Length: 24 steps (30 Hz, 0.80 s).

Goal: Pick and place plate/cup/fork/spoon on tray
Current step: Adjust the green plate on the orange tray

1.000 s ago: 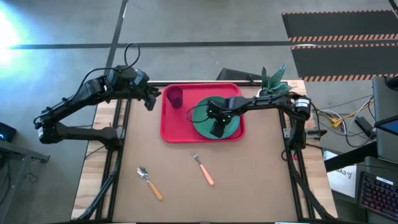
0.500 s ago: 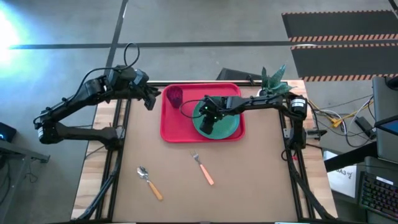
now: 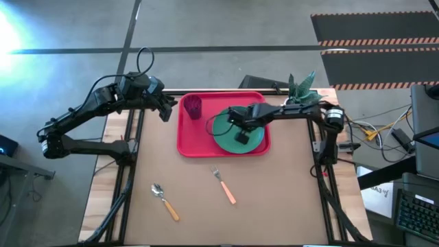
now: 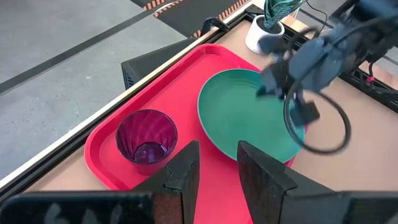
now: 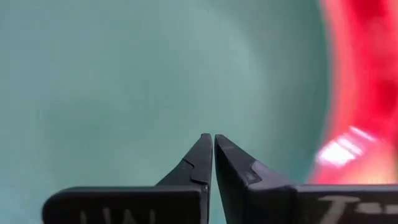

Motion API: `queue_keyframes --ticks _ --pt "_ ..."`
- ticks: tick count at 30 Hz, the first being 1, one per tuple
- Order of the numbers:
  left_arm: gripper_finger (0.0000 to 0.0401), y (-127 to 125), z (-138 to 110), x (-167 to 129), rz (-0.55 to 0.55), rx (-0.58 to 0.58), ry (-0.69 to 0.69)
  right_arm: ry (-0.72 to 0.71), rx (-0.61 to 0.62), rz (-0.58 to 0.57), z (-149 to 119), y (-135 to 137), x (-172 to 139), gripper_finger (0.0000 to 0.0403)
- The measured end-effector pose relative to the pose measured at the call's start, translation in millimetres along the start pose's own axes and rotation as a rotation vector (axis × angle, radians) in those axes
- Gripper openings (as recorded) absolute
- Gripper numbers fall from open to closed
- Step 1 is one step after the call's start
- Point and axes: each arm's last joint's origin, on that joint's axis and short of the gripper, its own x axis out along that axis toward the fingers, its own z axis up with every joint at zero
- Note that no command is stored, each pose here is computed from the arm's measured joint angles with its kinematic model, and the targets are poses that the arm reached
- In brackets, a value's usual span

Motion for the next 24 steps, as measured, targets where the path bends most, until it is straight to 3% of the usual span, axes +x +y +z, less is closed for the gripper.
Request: queue_keyframes --ticks 6,11,15,24 --pt "0.0090 0.0 0.0 0.0 0.000 0.000 0.000 0.026 0.090 -0.072 -12.9 -27.6 -17.4 0.0008" --pt "0.0090 0.0 0.0 0.0 0.000 0.000 0.000 0.089 0.159 -0.060 -26.7 -38.3 -4.0 0.0008" --pt "0.0090 0.0 0.0 0.0 0.000 0.000 0.000 0.082 0.177 -0.010 -33.5 -35.6 10.2 0.0008" --pt "0.0090 0.0 -0.1 0.0 0.001 0.000 0.001 0.132 0.177 -0.035 -52.5 -31.4 28.0 0.0008"
